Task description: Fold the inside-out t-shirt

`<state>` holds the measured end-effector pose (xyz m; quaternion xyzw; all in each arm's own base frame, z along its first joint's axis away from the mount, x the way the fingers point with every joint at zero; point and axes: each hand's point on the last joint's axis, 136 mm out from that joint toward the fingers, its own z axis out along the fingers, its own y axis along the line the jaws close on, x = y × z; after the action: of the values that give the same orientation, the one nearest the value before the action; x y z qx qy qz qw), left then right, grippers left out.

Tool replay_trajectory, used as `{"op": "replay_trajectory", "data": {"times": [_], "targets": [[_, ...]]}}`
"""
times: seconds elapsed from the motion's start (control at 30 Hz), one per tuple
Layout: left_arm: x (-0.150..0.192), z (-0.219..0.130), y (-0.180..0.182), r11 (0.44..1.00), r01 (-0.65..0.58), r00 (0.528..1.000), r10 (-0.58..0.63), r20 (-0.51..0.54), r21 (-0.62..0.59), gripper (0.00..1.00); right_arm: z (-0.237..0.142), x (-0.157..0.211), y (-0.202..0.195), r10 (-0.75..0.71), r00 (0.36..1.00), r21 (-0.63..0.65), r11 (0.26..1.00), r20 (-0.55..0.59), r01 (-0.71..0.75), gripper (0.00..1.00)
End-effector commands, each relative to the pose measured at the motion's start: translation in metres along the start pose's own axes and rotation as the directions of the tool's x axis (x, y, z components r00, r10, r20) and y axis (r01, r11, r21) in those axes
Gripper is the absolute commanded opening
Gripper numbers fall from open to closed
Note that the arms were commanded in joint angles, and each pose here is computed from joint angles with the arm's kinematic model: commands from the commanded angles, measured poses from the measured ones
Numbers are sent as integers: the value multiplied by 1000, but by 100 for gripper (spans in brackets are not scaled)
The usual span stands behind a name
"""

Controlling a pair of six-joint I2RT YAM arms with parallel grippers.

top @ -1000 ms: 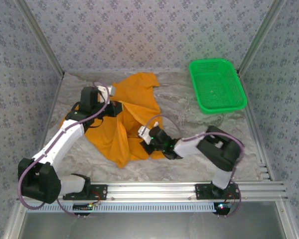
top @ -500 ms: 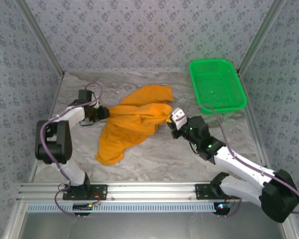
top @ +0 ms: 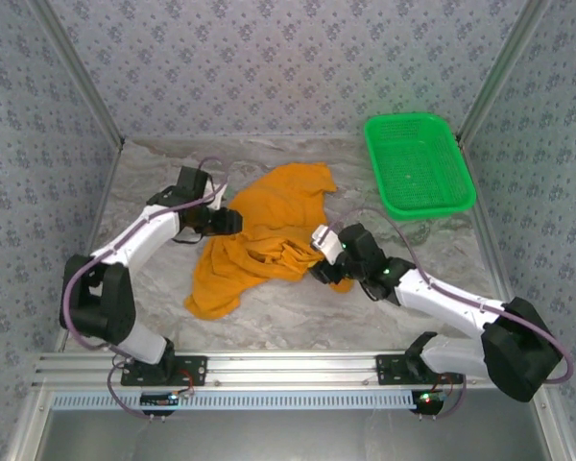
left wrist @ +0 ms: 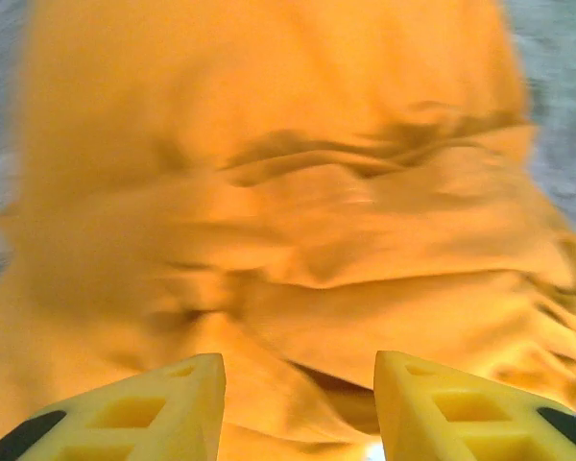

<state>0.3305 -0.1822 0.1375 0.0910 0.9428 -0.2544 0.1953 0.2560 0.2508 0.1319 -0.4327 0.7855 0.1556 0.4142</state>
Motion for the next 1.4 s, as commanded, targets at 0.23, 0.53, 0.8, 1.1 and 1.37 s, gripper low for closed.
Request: {"op": "replay_trajectory", "data": {"times": [0.23,0.53,0.8,1.1,1.37], "targets": [[33,49,-72,983,-131,981,148,-124,130,51,54,-22,12,-60,998,-122,991,26,63,63],[16,61,-73,971,-175,971,198,-136,163,0,50,-39,-3,-6,994,-98,995,112,18,4],[-84,-88,-58,947,-71,944,-37,327,313,0,-52,-65,-74,225,944,99,962,241,-255,1],[-7,-2,51,888,345,909,-396,127,303,14,-31,38,-63,312,944,174,929,108,-327,29],[11,-11,0,984,85,996,-90,20,153,54,-39,-30,-19,-220,964,23,975,150,219,48]]}}
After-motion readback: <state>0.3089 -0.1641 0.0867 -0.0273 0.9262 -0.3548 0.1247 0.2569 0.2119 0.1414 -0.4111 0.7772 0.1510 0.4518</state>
